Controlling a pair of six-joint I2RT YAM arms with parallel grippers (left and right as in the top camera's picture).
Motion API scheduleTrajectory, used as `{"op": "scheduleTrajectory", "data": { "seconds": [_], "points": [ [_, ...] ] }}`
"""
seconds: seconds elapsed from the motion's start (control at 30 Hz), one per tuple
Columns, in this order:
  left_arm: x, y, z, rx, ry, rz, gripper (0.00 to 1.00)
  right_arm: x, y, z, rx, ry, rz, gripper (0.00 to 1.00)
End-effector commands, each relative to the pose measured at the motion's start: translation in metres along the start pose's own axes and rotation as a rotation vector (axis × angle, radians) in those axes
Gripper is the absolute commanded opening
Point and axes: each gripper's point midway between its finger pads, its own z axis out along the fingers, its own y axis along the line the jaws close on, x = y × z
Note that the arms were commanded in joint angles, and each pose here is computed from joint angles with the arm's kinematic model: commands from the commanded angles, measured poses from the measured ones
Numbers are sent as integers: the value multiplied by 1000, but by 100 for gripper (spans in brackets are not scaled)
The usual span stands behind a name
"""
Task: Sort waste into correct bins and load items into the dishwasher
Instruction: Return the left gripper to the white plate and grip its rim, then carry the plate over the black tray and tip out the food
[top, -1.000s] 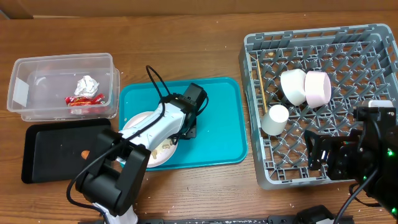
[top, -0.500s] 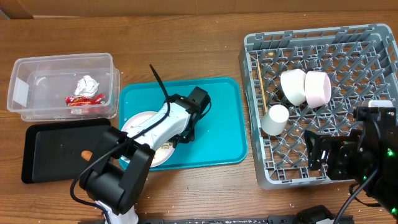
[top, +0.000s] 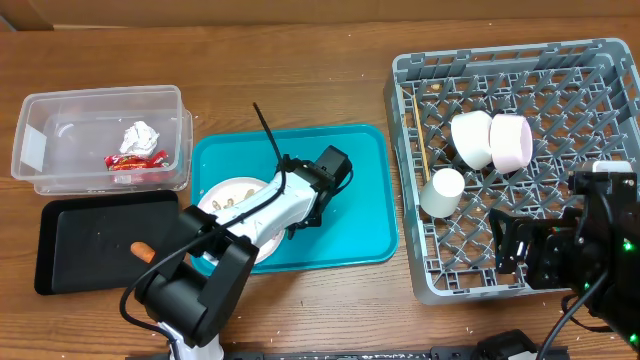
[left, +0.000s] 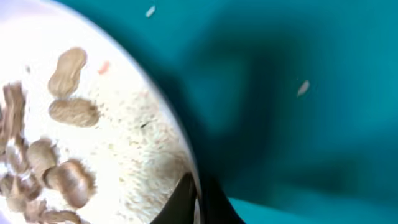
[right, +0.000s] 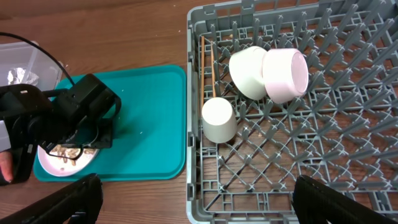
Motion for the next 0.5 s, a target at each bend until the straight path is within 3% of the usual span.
{"op": "scheduleTrajectory", "data": {
  "seconds": [0.0,0.2,0.47],
  "points": [
    [4,5,10,-24,11,-29,4,-3,0,0,4,-13,0,100],
    [7,6,0,-29,36,-13,4,-2,-1,0,4,-12,0,100],
    [-19,16,-69,13,-16,-22,4,-3,0,0,3,-16,0,100]
  ]
}}
